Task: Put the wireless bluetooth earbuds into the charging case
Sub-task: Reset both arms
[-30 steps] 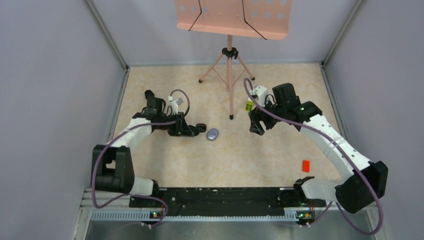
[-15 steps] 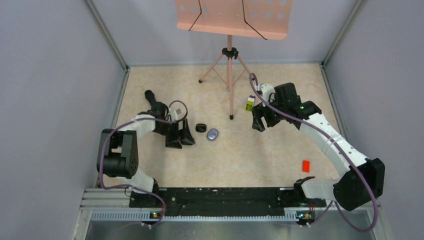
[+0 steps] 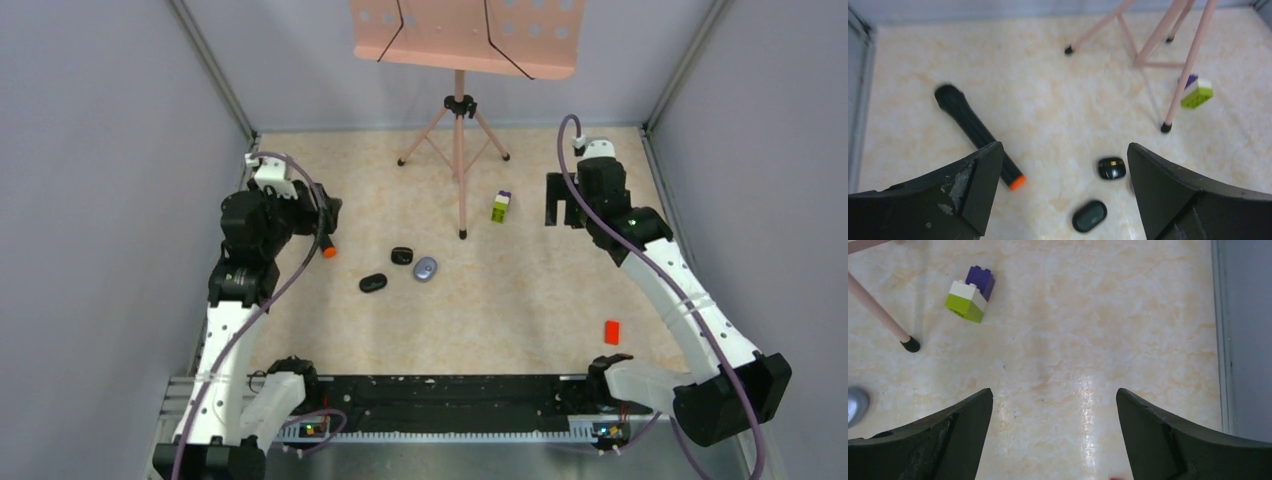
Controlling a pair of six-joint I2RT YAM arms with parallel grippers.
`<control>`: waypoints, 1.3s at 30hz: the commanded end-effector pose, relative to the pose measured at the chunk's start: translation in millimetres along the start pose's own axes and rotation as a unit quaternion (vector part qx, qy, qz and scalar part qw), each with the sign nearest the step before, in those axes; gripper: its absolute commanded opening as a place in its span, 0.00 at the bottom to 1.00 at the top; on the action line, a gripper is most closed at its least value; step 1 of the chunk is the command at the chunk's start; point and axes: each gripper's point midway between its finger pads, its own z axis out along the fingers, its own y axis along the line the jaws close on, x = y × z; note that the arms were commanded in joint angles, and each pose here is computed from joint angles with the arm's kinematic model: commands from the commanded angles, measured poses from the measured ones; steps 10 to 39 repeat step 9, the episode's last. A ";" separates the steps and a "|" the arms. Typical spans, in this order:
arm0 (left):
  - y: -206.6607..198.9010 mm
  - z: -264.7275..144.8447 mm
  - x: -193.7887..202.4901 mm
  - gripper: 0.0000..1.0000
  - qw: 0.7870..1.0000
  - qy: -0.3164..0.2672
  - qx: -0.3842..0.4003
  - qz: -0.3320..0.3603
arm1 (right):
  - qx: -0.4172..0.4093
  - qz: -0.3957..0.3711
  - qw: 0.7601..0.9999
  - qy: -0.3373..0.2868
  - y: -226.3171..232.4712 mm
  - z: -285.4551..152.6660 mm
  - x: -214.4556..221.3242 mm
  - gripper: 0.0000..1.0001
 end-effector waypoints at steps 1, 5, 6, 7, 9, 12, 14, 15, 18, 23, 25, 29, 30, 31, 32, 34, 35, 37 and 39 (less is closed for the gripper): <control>12.3 11.9 -39.6 0.99 0.995 -0.073 -0.023 0.065 | 0.057 0.038 0.996 -0.061 -21.4 -14.3 -41.9 0.92; 19.6 25.7 -21.7 0.99 0.998 -0.032 -0.034 0.036 | 0.058 0.039 0.994 -0.081 -20.6 -15.2 -60.8 0.92; 19.2 27.9 -18.5 0.99 0.999 -0.026 -0.032 0.032 | 0.058 0.039 0.994 -0.086 -20.0 -13.9 -65.0 0.92; 17.9 29.7 -17.0 0.99 0.999 -0.022 -0.026 0.031 | 0.062 0.042 0.993 -0.089 -20.6 -12.0 -68.6 0.91; 11.3 31.8 -15.8 0.99 0.999 -0.018 -0.005 0.036 | 0.059 0.047 0.993 -0.095 -17.8 -9.1 -74.9 0.92; 11.3 31.8 -15.8 0.99 0.999 -0.018 -0.005 0.036 | 0.059 0.047 0.993 -0.095 -17.8 -9.1 -74.9 0.92; 11.3 31.8 -15.8 0.99 0.999 -0.018 -0.005 0.036 | 0.059 0.047 0.993 -0.095 -17.8 -9.1 -74.9 0.92; 11.3 31.8 -15.8 0.99 0.999 -0.018 -0.005 0.036 | 0.059 0.047 0.993 -0.095 -17.8 -9.1 -74.9 0.92; 11.3 31.8 -15.8 0.99 0.999 -0.018 -0.005 0.036 | 0.059 0.047 0.993 -0.095 -17.8 -9.1 -74.9 0.92; 11.3 31.8 -15.8 0.99 0.999 -0.018 -0.005 0.036 | 0.059 0.047 0.993 -0.095 -17.8 -9.1 -74.9 0.92; 11.3 31.8 -15.8 0.99 0.999 -0.018 -0.005 0.036 | 0.059 0.047 0.993 -0.095 -17.8 -9.1 -74.9 0.92; 11.3 31.8 -15.8 0.99 0.999 -0.018 -0.005 0.036 | 0.059 0.047 0.993 -0.095 -17.8 -9.1 -74.9 0.92; 11.3 31.8 -15.8 0.99 0.999 -0.018 -0.005 0.036 | 0.059 0.047 0.993 -0.095 -17.8 -9.1 -74.9 0.92; 11.3 31.8 -15.8 0.99 0.999 -0.018 -0.005 0.036 | 0.059 0.047 0.993 -0.095 -17.8 -9.1 -74.9 0.92; 11.3 31.8 -15.8 0.99 0.999 -0.018 -0.005 0.036 | 0.059 0.047 0.993 -0.095 -17.8 -9.1 -74.9 0.92; 11.3 31.8 -15.8 0.99 0.999 -0.018 -0.005 0.036 | 0.059 0.047 0.993 -0.095 -17.8 -9.1 -74.9 0.92; 11.3 31.8 -15.8 0.99 0.999 -0.018 -0.005 0.036 | 0.059 0.047 0.993 -0.095 -17.8 -9.1 -74.9 0.92; 11.3 31.8 -15.8 0.99 0.999 -0.018 -0.005 0.036 | 0.059 0.047 0.993 -0.095 -17.8 -9.1 -74.9 0.92; 11.3 31.8 -15.8 0.99 0.999 -0.018 -0.005 0.036 | 0.059 0.047 0.993 -0.095 -17.8 -9.1 -74.9 0.92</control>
